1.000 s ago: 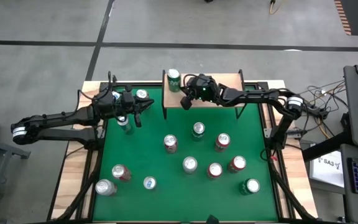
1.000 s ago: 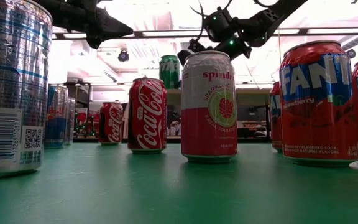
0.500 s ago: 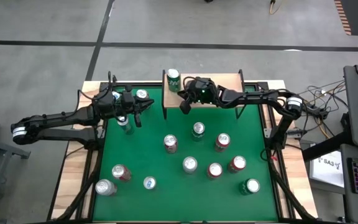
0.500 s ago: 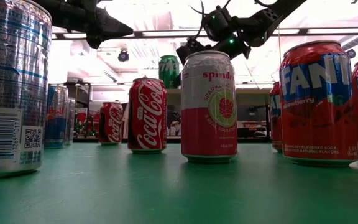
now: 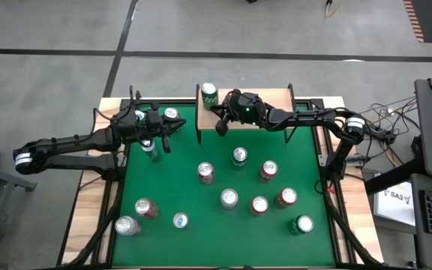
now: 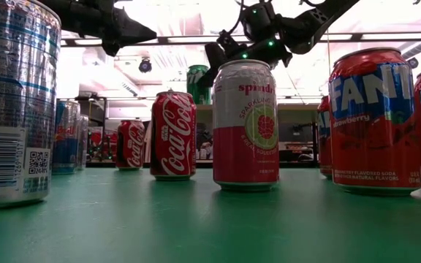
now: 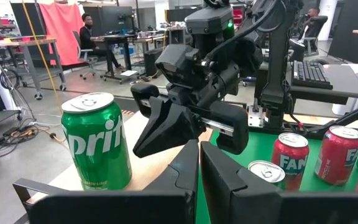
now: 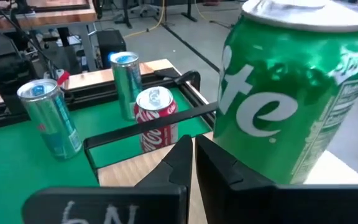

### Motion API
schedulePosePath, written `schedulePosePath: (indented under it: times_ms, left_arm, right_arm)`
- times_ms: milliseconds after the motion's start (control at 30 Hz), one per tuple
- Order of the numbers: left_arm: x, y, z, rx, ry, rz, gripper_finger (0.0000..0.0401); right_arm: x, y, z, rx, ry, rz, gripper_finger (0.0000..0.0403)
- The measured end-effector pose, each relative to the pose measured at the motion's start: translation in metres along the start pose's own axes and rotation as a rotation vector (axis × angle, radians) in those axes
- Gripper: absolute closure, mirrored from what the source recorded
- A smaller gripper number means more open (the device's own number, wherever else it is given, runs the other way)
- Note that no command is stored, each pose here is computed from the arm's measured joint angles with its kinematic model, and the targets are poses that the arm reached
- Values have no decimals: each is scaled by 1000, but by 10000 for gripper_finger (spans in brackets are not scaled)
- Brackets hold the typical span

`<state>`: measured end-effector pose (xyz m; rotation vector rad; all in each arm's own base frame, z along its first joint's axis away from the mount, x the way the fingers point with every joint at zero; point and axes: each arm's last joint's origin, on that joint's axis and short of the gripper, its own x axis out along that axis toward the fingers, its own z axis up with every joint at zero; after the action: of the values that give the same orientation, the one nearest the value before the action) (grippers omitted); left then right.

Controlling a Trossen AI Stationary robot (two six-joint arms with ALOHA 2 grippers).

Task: Place canned beverage on shelf
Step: Put the middle green soda can on the shelf

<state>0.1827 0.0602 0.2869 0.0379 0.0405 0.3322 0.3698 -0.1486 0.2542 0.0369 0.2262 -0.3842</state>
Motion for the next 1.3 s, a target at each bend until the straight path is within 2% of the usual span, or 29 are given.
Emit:
schedulePosePath:
  times_ms: [500,967,1133,1300]
  left_arm:
    - [0,0,0,0,-1,0,401]
    - [0,0,0,0,-1,0,401]
    - [0,0,0,0,-1,0,401]
    - [0,0,0,0,-1,0,401]
  right_arm:
    - [0,-20,1,-24,-14,-70,390]
    - [-1,-23,-1,-24,13,-82,390]
    - [-1,-27,-4,-27,44,-177,390]
    - [-2,-31,-3,-18,38,-193,390]
